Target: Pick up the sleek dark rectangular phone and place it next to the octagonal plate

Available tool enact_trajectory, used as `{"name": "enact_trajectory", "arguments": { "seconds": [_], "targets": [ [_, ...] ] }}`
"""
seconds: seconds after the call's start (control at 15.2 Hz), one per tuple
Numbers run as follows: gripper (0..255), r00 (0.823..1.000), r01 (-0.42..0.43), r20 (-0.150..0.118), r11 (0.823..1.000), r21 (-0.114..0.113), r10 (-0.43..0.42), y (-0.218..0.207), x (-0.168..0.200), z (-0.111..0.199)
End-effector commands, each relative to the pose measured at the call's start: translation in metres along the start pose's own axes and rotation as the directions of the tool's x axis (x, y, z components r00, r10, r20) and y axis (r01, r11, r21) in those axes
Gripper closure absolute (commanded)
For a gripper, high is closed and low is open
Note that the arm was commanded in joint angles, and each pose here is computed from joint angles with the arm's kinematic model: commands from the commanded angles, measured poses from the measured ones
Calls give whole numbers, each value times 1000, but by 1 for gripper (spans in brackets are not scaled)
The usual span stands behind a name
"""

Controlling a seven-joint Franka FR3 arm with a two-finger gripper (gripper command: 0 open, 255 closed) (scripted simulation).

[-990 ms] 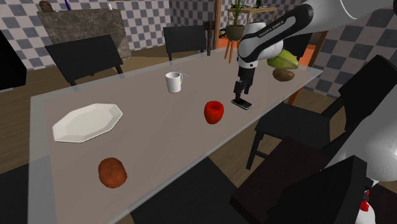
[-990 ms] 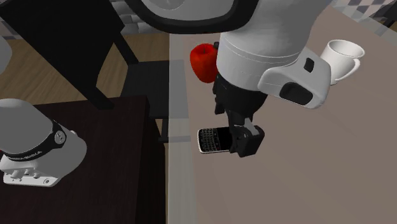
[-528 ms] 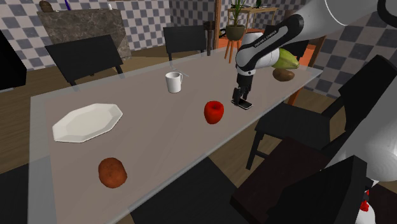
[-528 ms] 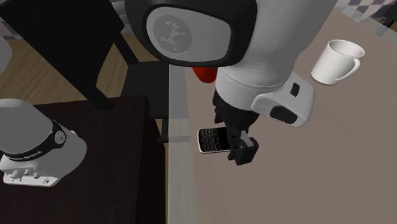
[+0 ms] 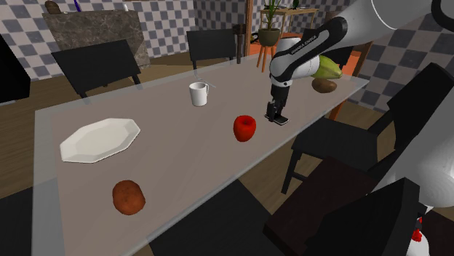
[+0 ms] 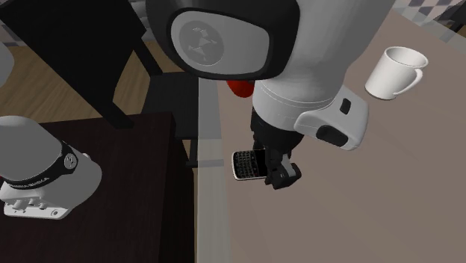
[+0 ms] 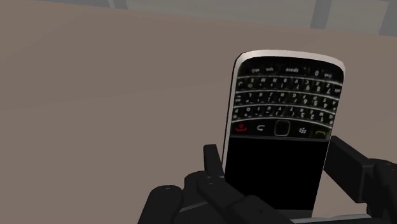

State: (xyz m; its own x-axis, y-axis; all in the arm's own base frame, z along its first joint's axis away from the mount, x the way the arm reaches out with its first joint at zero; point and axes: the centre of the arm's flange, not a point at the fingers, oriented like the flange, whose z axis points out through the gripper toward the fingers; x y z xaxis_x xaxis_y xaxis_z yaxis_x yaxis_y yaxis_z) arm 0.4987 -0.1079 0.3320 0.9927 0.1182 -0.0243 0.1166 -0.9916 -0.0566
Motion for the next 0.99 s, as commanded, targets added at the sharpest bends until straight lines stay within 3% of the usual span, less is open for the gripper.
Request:
{"name": "enact_trajectory", "arguments": {
  "seconds": [0.0,0.53,0.92],
  "targets": [
    [255,1000,1,3,1000,1,-1,-1,0,1],
    [255,1000,1,3,1000,1,-1,-1,0,1],
    [255,1000,1,3,1000,1,-1,-2,-1,-30]
  ]
}}
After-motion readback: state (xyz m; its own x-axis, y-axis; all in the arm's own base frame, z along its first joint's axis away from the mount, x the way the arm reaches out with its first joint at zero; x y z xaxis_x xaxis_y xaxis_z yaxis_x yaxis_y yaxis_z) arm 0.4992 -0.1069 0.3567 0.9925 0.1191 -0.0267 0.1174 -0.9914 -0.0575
